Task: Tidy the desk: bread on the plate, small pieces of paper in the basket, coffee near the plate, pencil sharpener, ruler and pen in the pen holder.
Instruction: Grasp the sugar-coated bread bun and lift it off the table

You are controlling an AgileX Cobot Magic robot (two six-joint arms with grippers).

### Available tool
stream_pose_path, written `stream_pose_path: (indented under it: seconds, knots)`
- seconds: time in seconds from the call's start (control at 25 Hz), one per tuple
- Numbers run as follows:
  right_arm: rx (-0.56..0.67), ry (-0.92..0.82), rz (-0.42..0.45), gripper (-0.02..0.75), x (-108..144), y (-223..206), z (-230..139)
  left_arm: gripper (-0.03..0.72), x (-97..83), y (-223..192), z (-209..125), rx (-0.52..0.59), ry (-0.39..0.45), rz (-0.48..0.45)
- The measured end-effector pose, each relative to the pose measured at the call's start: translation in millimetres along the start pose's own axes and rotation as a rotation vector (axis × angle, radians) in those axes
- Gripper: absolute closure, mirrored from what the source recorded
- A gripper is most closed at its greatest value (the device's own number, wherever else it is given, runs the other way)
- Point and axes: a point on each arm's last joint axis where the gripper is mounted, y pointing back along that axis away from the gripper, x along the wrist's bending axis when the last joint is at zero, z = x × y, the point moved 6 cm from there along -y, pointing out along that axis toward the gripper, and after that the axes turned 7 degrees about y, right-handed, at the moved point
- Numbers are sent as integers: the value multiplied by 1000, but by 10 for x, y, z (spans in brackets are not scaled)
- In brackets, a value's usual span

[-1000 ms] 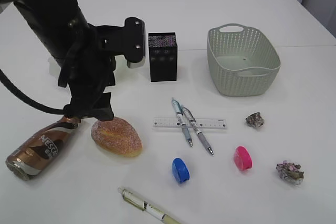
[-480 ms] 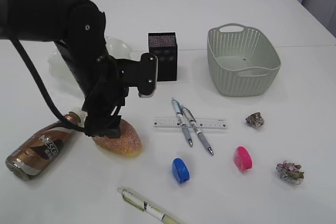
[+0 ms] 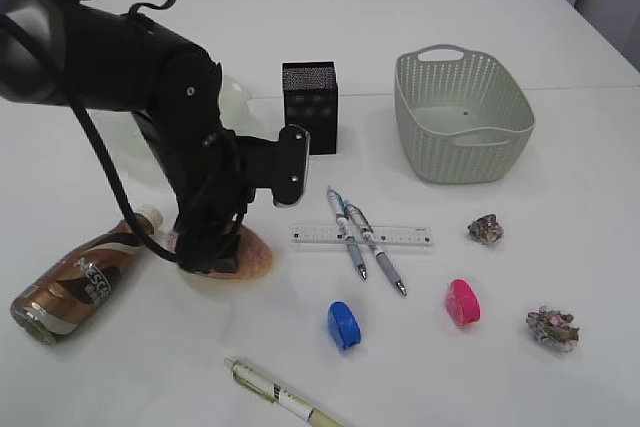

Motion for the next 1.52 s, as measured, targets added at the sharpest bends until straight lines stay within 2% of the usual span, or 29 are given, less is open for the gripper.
stream_pose_path:
  seconds: [0.28, 0.4, 0.52, 0.72, 0.88, 1.16, 1.28, 1.52]
  knots:
    - [0, 1, -3, 342, -5, 0, 1, 116, -44, -187, -18, 25, -5, -29]
    - [-1, 2, -5, 343, -8, 0, 1, 146, -40, -193, -14, 23, -6, -26]
    - [-1, 2, -5, 343, -8, 0, 1, 225, -35, -190, -12, 22, -7, -24]
    - [-1, 2, -5, 343, -8, 0, 1, 438, -43, -186, -24, 32, -8, -32]
    - [-1, 2, -5, 343, -8, 0, 1, 524, -46, -185, -30, 36, -2, -34]
    - [-1, 2, -5, 343, -8, 0, 1, 543, 6, -142, -18, 32, 218, -4]
    - [-1, 2, -5, 343, -8, 0, 1, 545, 109, -52, 30, 13, 347, 20]
    - [-1, 2, -5, 343, -8, 0, 1, 548, 275, 171, 195, -45, 553, 27]
